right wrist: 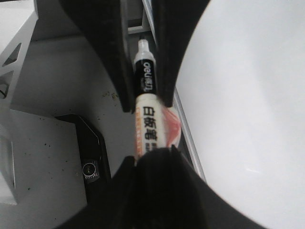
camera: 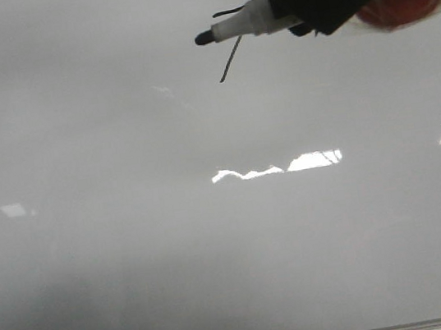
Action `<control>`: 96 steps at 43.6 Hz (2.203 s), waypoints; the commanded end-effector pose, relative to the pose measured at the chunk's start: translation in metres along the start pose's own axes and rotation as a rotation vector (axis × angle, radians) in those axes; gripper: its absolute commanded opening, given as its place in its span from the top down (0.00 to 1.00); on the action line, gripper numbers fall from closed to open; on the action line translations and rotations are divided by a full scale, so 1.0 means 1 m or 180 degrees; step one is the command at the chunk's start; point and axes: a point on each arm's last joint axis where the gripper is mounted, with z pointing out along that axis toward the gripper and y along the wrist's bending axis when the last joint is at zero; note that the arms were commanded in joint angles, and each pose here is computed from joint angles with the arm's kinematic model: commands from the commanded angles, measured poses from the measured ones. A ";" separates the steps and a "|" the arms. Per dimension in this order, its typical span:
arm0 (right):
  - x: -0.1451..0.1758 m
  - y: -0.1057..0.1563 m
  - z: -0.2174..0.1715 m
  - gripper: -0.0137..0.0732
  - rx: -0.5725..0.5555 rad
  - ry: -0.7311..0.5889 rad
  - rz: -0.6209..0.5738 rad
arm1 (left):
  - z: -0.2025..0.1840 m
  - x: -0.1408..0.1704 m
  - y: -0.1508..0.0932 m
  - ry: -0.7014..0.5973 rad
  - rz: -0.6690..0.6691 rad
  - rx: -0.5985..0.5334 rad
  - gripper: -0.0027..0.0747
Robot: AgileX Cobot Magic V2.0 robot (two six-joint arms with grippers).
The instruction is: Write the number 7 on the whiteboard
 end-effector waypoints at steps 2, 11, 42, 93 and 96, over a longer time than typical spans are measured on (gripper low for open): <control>-0.010 -0.002 -0.007 0.58 0.0109 -0.0224 0.0010 | -0.019 -0.011 -0.005 -0.0191 0.0051 -0.0124 0.92; -0.010 -0.003 -0.013 0.16 0.0228 -0.0135 0.0065 | -0.022 -0.006 0.001 0.0052 -0.0127 -0.0331 0.96; -0.005 -0.004 -0.041 0.16 0.0938 -0.0040 0.0513 | -0.186 0.159 0.022 0.0039 -0.3013 -0.3411 0.96; -0.008 -0.007 -0.042 0.16 0.1040 -0.0146 0.0497 | -0.113 0.267 0.104 -0.1139 -0.3475 -0.4303 0.55; -0.008 -0.007 -0.042 0.16 0.1040 -0.0146 0.0497 | -0.113 0.267 0.104 -0.1138 -0.3469 -0.4311 0.53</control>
